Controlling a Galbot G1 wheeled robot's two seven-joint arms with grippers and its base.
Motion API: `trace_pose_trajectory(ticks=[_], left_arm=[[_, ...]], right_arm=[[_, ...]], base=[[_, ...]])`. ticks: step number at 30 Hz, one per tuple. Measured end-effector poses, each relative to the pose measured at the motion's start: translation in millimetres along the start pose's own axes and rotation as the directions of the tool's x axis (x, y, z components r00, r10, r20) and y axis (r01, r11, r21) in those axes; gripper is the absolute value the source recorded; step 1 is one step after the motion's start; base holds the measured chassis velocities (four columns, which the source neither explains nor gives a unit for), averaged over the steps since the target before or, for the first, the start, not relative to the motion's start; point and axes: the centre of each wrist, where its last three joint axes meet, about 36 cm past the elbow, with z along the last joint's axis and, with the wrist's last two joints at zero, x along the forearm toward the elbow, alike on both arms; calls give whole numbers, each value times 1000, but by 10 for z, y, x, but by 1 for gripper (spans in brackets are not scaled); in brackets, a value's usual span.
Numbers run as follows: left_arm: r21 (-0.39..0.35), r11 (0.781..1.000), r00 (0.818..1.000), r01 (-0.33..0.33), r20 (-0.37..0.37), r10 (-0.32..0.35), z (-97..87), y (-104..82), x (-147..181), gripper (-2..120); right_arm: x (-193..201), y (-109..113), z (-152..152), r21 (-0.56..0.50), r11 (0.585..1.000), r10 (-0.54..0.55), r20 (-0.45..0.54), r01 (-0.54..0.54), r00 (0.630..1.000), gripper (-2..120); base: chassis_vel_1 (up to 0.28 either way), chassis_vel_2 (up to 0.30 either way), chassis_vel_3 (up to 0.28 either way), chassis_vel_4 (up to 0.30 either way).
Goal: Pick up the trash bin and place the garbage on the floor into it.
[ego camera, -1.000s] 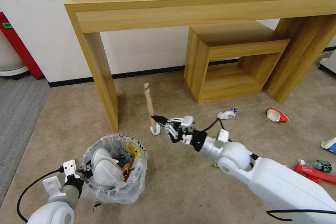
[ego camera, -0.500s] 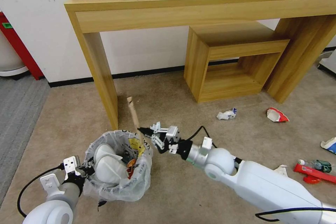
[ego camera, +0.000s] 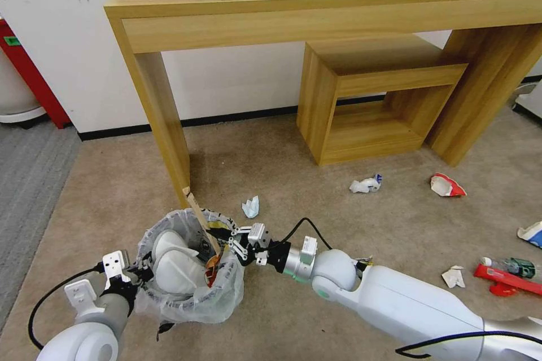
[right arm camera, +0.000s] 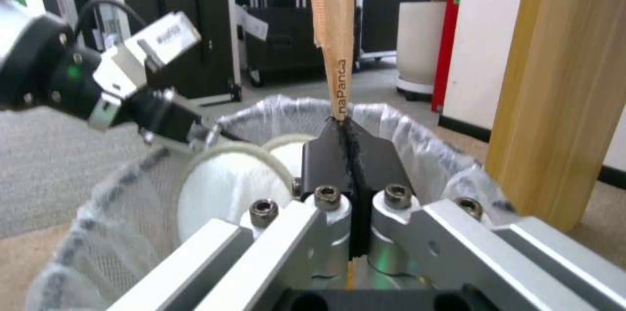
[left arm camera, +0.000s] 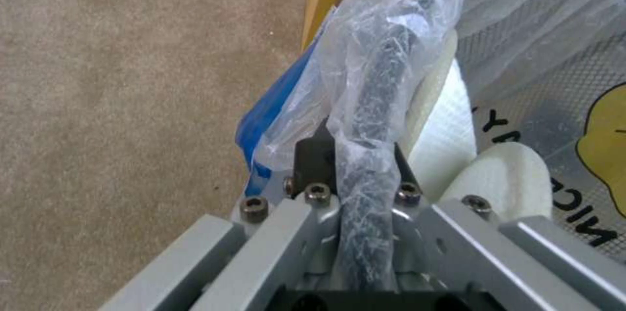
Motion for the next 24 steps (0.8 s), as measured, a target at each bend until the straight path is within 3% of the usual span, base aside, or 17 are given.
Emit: trace_pose_trajectory(ticks=[17,24], left_arm=[[2,1000,1000,1,3,-1,11,19,-2,1],[2,1000,1000,2,4,-2,14,26,-2,1]], right_arm=[[-135,111,190,11,1000,-5,-16,5,1000,0],[-132,98,181,15,1000,-5,-28,6,1000,23]], base=[[0,0,0,0],[0,0,0,0]])
